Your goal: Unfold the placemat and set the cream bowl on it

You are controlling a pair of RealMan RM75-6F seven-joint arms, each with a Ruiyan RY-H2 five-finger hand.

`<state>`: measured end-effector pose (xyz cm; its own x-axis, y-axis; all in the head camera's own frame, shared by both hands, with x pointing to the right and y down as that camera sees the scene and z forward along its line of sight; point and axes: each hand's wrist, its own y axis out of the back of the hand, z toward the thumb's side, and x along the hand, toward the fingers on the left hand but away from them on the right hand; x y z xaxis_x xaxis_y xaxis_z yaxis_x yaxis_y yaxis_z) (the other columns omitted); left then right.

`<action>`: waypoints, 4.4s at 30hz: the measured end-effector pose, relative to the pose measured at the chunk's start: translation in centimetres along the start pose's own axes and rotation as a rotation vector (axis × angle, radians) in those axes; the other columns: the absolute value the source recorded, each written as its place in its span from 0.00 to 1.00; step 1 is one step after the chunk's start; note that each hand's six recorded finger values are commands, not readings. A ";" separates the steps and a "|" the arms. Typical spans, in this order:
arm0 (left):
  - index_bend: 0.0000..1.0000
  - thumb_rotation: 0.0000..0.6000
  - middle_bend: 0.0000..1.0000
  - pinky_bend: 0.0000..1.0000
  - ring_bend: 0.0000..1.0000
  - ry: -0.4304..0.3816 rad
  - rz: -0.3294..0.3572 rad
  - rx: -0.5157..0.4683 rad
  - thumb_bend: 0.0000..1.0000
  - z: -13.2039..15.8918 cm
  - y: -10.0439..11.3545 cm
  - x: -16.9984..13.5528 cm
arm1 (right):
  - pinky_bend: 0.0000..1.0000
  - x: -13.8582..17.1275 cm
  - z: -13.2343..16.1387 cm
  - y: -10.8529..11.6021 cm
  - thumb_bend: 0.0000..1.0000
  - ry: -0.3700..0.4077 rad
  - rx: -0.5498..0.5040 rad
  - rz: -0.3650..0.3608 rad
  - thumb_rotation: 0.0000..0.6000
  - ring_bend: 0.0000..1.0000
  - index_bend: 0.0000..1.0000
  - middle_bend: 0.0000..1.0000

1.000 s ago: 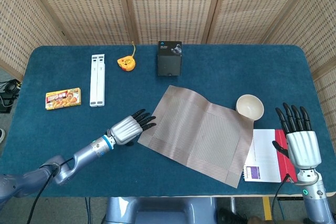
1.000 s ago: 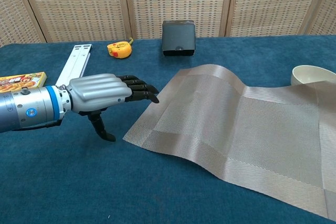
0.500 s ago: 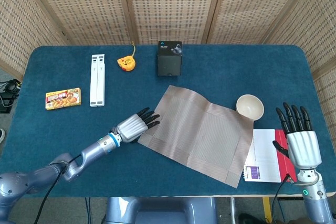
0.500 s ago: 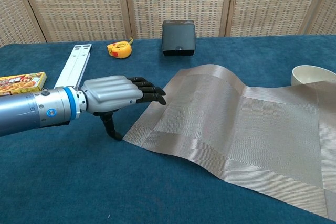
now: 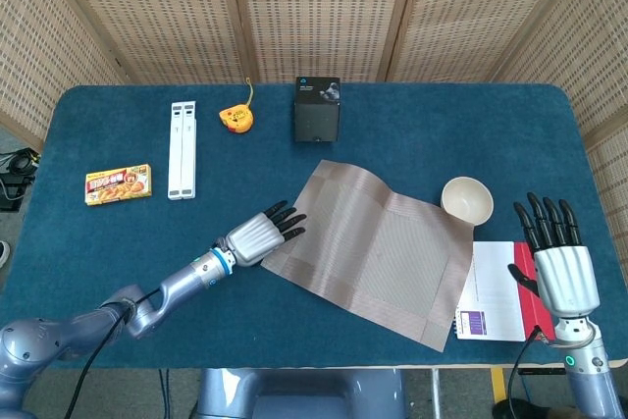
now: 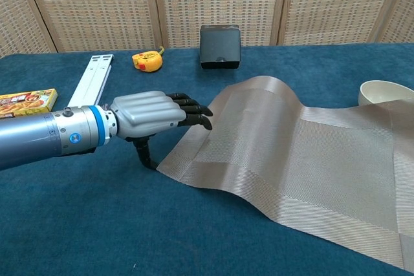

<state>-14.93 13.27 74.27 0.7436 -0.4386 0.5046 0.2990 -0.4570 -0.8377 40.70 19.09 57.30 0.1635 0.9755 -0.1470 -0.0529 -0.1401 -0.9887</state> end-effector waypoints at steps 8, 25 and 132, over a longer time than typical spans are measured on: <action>0.14 1.00 0.00 0.00 0.00 0.002 0.019 -0.016 0.20 0.2 0.8 0.2 | 0.00 0.1 0.1 0.3 0.00 0.005 -0.001 -0.012 1.00 0.00 0.00 0.00; 0.24 1.00 0.00 0.00 0.00 0.013 0.006 -0.050 0.31 0.1 -0.2 0.0 | 0.00 0.3 0.4 0.6 0.00 0.018 -0.002 -0.021 1.00 0.00 0.00 0.00; 0.76 1.00 0.00 0.00 0.00 -0.038 -0.346 -0.051 0.49 6.3 -2.1 -18.7 | 0.00 1.6 2.5 3.1 0.00 0.091 -0.051 -0.088 1.00 0.00 0.03 0.00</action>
<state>-25.73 27.35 65.28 0.6255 -0.2223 0.7479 0.5074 -0.6123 -0.6063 38.36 20.59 54.10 0.2545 0.9652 -0.0595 0.0158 -0.0657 -0.9977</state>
